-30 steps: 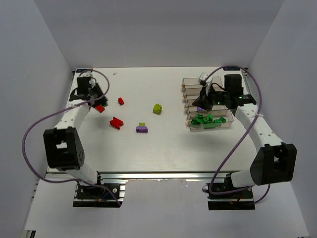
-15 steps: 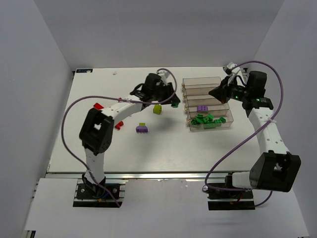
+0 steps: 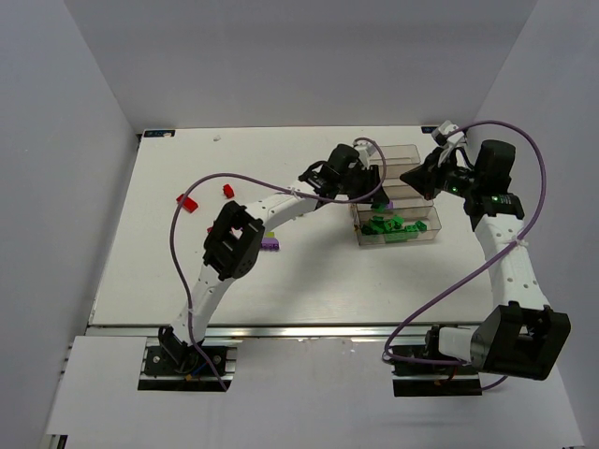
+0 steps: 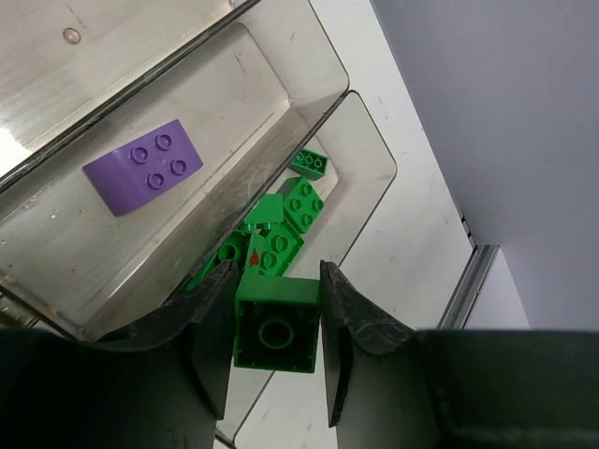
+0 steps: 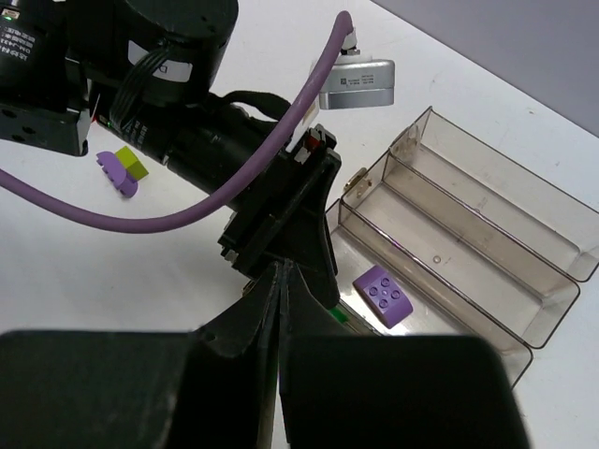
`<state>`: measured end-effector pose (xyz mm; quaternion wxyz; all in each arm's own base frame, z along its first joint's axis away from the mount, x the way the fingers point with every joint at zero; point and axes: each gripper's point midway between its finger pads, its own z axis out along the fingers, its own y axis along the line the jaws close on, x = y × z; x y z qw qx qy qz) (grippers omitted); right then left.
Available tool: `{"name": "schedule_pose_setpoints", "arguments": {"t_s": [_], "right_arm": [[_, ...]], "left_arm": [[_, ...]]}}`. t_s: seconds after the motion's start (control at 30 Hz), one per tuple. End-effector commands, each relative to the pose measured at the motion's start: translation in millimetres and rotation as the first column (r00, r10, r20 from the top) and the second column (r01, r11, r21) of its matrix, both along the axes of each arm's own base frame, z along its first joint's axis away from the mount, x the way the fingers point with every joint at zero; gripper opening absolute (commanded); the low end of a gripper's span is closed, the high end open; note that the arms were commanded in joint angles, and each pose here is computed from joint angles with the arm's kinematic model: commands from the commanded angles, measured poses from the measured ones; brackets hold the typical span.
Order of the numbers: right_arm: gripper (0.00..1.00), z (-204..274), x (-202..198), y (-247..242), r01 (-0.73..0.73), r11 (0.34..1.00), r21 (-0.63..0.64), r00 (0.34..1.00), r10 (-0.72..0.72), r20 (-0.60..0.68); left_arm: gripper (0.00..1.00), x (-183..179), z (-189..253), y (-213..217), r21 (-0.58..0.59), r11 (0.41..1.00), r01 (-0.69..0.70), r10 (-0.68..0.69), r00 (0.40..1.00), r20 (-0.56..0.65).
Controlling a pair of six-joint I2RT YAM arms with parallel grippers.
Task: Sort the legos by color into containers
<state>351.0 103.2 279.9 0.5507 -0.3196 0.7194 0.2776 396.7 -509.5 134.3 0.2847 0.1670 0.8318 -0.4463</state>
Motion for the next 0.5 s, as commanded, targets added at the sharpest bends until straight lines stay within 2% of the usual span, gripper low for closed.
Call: {"name": "schedule_pose_setpoints", "arguments": {"t_s": [0.0,0.27,0.47], "right_arm": [[0.00,7.9,-2.4,-0.8,-0.005,1.000,0.013,1.000,0.005,0.025],[0.00,5.4,-0.4,-2.3,-0.009,1.000,0.019,1.000,0.009,0.015],[0.01,3.5,-0.5,-2.7,-0.007,1.000,0.016,1.000,0.006,0.011]], "left_arm": [[0.25,-0.8,25.6,-10.6,-0.039,0.999,0.007,-0.006,1.000,0.024],[0.38,-8.7,6.3,-20.3,-0.005,1.000,0.008,-0.008,1.000,0.011],[0.42,-16.3,1.7,-29.6,0.005,1.000,0.030,-0.030,1.000,-0.003]]}}
